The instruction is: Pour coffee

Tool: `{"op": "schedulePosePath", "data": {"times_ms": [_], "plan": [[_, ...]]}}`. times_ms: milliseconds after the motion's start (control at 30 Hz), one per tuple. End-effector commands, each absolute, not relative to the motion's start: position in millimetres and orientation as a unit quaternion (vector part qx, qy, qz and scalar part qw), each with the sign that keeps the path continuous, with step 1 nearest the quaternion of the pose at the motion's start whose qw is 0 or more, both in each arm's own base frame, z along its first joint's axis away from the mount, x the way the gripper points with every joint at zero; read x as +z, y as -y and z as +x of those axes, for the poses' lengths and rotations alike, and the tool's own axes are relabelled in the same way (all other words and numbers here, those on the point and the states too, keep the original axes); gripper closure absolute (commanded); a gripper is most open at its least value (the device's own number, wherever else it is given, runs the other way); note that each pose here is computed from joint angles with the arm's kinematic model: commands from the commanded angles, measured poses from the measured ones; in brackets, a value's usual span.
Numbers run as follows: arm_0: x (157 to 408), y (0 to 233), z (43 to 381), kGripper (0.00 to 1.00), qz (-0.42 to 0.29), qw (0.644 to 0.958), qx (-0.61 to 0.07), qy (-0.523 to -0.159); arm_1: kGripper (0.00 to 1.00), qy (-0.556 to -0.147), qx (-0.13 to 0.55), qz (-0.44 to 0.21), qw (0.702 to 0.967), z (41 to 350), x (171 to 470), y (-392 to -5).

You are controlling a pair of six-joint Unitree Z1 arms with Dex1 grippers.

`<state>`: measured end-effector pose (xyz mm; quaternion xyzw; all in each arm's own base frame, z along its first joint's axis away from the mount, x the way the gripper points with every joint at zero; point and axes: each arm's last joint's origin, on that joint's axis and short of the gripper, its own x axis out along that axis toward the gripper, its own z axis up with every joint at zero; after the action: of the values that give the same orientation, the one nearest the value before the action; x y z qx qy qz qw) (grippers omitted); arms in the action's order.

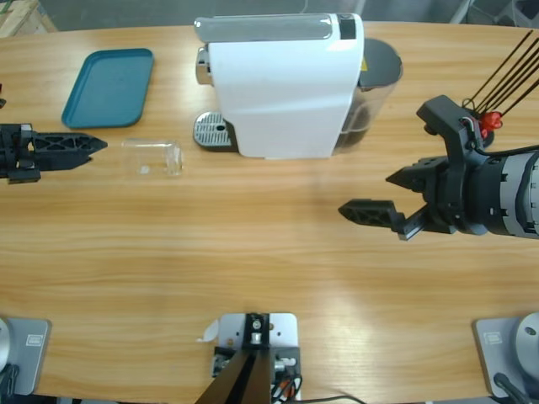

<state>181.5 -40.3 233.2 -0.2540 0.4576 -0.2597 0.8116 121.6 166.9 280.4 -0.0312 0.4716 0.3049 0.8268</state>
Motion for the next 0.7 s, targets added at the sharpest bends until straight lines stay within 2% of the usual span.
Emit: {"op": "schedulePosePath", "data": {"times_ms": [33, 300, 567, 700], "plan": [[194.5, 30.9, 202.3, 0.186, -0.263, 0.778, -0.299, -0.486, 0.013, -0.489, 0.294, -0.03, 0.821, 120.3, 272.7, -161.0], [189.2, 30.3, 214.1, 0.193, -0.245, 0.792, -0.305, -0.468, 0.013, -0.497, 0.29, -0.034, 0.817, 124.4, 267.8, -166.5], [171.1, 33.6, 242.5, 0.197, -0.246, 0.792, -0.324, -0.454, 0.013, -0.503, 0.292, -0.035, 0.813, 124.5, 266.6, -167.6], [168.4, 33.5, 254.0, 0.197, -0.246, 0.803, -0.327, -0.434, 0.013, -0.507, 0.292, -0.036, 0.81, 124.9, 265.6, -168.5]]}}
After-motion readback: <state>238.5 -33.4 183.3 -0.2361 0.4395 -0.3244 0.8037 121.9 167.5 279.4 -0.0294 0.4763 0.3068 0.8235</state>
